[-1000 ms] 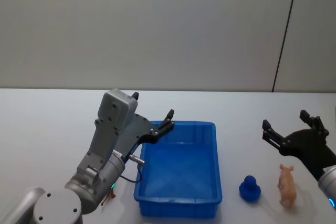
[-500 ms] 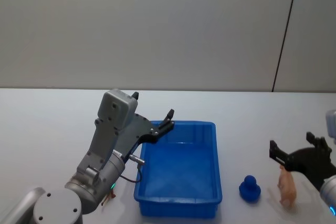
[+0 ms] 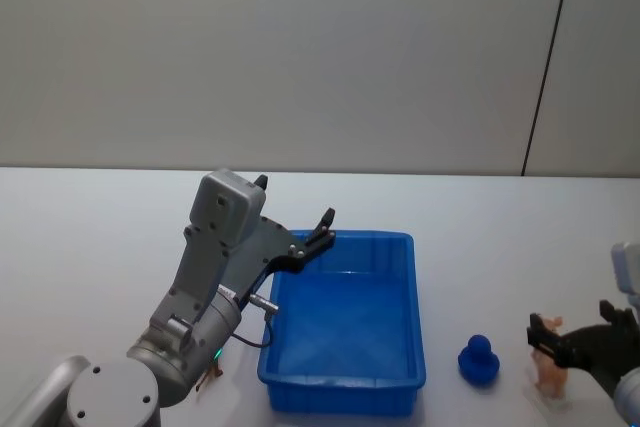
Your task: Pick up the two dolls from the table and place them into the box.
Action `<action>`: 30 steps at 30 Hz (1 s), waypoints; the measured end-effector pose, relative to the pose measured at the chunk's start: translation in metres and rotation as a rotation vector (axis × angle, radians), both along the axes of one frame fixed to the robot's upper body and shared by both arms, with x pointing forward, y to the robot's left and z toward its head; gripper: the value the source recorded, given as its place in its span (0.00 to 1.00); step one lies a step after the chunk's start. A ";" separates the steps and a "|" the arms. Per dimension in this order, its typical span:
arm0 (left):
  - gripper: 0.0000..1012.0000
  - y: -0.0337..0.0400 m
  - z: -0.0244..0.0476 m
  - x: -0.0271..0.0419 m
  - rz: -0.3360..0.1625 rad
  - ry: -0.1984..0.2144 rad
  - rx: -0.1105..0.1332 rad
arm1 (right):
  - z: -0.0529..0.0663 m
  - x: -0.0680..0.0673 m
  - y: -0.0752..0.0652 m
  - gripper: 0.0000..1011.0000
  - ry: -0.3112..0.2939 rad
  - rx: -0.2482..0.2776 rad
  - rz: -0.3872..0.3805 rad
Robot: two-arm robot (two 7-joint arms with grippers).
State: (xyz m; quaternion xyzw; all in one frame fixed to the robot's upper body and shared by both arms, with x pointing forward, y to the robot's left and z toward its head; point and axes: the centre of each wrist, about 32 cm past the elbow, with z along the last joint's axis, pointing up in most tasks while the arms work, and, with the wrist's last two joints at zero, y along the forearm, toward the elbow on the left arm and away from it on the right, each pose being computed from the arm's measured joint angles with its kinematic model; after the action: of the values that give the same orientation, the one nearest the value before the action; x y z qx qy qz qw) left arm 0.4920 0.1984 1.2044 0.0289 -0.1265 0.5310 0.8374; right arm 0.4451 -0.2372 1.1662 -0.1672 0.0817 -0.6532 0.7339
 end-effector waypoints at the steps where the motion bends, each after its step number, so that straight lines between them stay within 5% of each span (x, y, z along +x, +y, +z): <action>1: 0.99 0.0000 0.0000 0.0000 0.000 0.000 0.000 | -0.001 0.000 0.000 0.99 0.007 -0.001 -0.003; 19: 0.99 0.0000 0.0000 0.0000 0.000 0.000 0.000 | -0.020 -0.002 0.009 0.98 0.113 0.008 -0.022; 30: 0.99 0.0000 0.0000 0.0000 0.000 0.000 0.000 | -0.031 -0.001 0.013 0.68 0.143 0.027 -0.019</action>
State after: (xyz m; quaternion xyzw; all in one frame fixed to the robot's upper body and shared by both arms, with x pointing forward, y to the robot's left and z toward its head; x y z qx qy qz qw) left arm 0.4920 0.1984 1.2044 0.0289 -0.1265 0.5310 0.8374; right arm 0.4444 -0.2247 1.1354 -0.2025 0.1443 -0.6455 0.7221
